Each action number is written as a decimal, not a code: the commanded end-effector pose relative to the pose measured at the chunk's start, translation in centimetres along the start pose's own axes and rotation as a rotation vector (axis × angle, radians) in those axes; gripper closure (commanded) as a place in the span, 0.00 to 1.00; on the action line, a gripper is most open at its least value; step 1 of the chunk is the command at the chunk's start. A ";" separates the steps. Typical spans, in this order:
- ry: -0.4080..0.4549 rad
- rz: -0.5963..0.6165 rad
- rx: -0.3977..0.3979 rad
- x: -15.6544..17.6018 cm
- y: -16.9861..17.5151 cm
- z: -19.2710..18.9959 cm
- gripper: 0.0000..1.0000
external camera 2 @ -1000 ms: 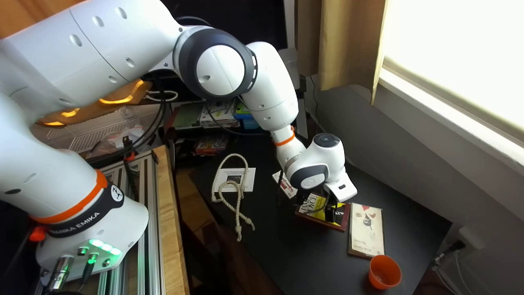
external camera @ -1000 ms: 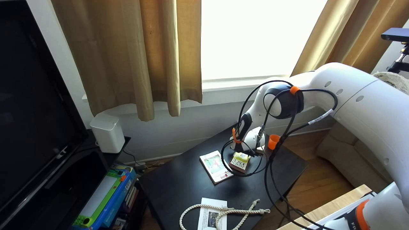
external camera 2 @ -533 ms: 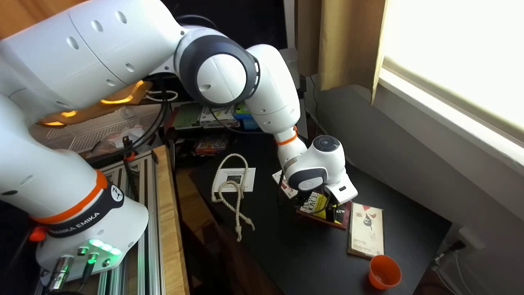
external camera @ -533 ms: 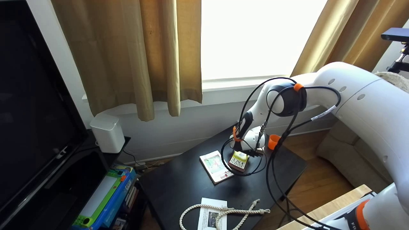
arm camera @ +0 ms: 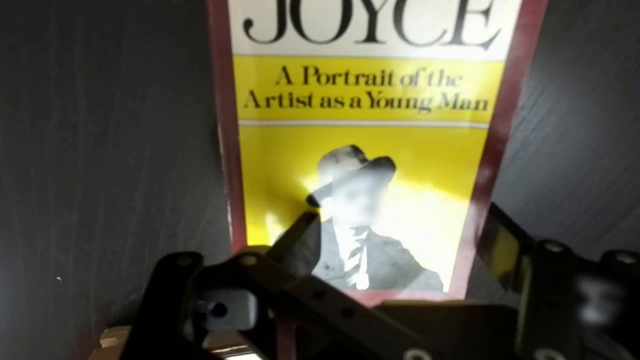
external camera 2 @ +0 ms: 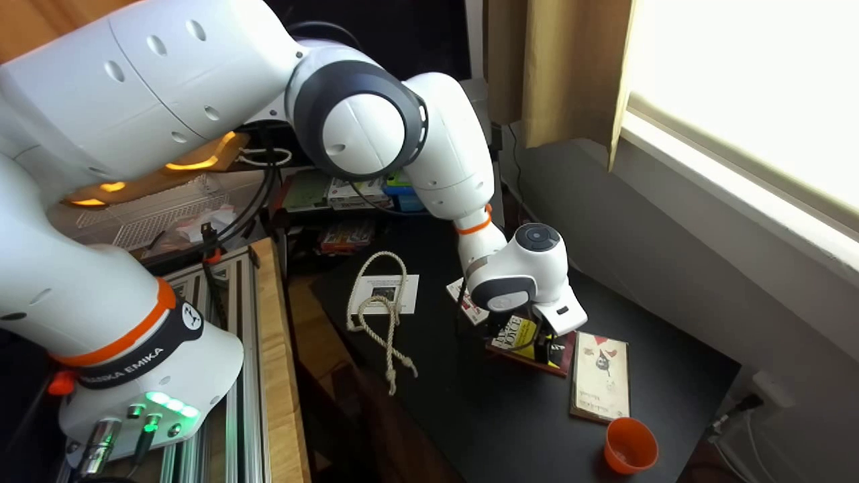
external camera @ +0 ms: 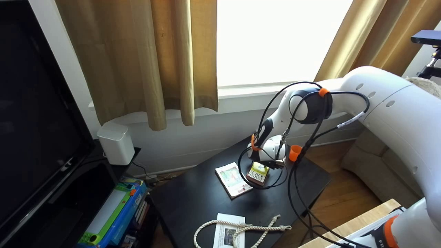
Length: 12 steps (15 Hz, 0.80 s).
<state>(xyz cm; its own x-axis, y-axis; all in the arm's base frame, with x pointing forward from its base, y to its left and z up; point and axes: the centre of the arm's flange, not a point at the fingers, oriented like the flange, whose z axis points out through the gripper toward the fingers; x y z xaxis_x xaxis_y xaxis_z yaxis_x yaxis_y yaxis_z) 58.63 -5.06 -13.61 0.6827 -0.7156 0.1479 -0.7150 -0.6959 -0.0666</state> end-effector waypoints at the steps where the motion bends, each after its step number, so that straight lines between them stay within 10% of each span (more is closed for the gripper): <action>1: -0.002 0.030 0.021 -0.7 0.4 0.9 0.49; 6: 0.011 0.058 0.029 -0.7 0.0 0.8 0.87; 8: 0.011 0.054 0.033 -0.5 -0.1 -0.1 0.50; 12: -0.012 -0.003 0.025 0.0 0.4 -2.2 0.28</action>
<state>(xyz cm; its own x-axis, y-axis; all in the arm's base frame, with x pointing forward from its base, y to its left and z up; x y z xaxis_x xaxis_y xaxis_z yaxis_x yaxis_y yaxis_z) 59.31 -4.57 -12.99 0.6582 -0.7367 0.1550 -0.7312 -0.6746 -0.1014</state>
